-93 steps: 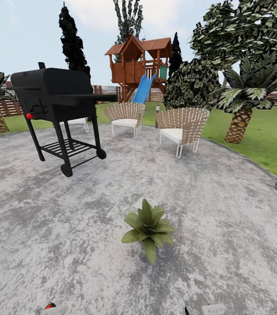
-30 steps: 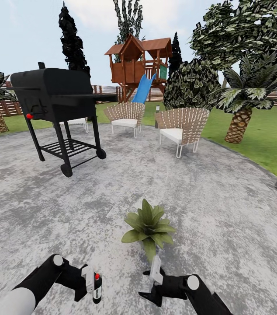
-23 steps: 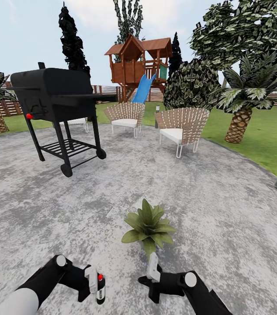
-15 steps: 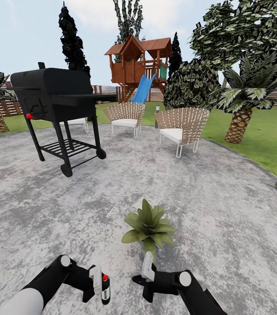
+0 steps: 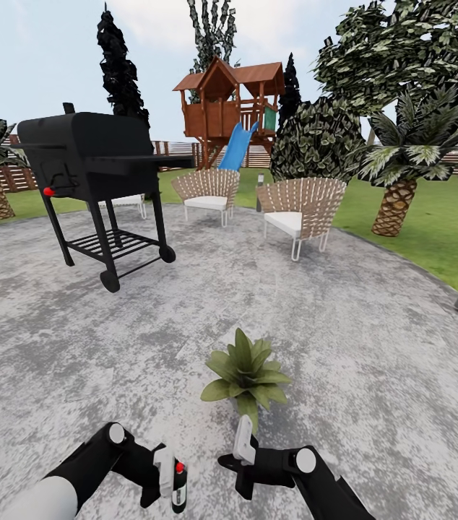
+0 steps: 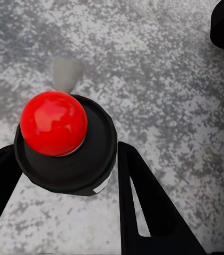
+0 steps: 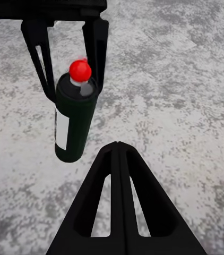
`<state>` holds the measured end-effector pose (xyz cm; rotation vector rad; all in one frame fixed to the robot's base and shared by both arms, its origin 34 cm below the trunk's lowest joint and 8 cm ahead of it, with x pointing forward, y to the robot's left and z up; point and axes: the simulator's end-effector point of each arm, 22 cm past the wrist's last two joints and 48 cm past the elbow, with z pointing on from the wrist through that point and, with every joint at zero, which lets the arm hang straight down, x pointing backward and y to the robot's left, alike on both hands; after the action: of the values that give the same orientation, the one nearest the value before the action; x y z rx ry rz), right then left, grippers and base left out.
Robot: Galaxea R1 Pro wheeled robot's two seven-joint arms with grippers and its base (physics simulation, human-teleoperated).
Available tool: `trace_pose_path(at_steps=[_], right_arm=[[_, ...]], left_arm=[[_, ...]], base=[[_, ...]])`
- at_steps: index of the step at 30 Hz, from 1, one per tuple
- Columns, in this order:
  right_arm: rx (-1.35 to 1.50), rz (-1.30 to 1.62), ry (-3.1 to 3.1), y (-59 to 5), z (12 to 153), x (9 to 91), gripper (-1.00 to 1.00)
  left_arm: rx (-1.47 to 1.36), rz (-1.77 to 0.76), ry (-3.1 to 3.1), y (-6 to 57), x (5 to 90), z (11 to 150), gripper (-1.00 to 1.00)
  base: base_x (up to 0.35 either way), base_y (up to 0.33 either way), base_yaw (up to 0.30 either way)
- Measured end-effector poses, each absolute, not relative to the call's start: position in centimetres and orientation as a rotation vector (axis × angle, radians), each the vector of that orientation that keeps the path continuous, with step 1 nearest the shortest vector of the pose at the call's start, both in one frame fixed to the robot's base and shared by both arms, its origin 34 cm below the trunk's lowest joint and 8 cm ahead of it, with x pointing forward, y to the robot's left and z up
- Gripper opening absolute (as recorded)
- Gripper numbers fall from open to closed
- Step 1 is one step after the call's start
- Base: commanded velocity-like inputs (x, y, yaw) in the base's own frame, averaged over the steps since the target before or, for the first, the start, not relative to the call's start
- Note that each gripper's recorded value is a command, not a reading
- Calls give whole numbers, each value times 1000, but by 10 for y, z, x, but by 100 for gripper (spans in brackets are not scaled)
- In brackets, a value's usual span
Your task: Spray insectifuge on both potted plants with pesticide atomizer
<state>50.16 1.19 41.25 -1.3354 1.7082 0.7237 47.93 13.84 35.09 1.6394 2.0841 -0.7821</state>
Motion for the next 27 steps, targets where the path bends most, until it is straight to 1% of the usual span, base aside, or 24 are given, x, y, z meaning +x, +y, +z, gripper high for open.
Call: trace_pose_path(at_steps=[12, 16, 27], right_arm=[[-1336, 724, 1709, 12, 412, 501, -100], [-1336, 724, 1708, 12, 412, 501, -100], [-1336, 725, 1709, 12, 412, 501, -100]], left_arm=[[1660, -799, 2052, 122, 479, 355, -100], [1664, -830, 2018, 97, 478, 360, -100], [1664, -830, 1973, 80, 485, 370, -100]], base=[[0, 0, 0], [0, 0, 0], [0, 0, 0]])
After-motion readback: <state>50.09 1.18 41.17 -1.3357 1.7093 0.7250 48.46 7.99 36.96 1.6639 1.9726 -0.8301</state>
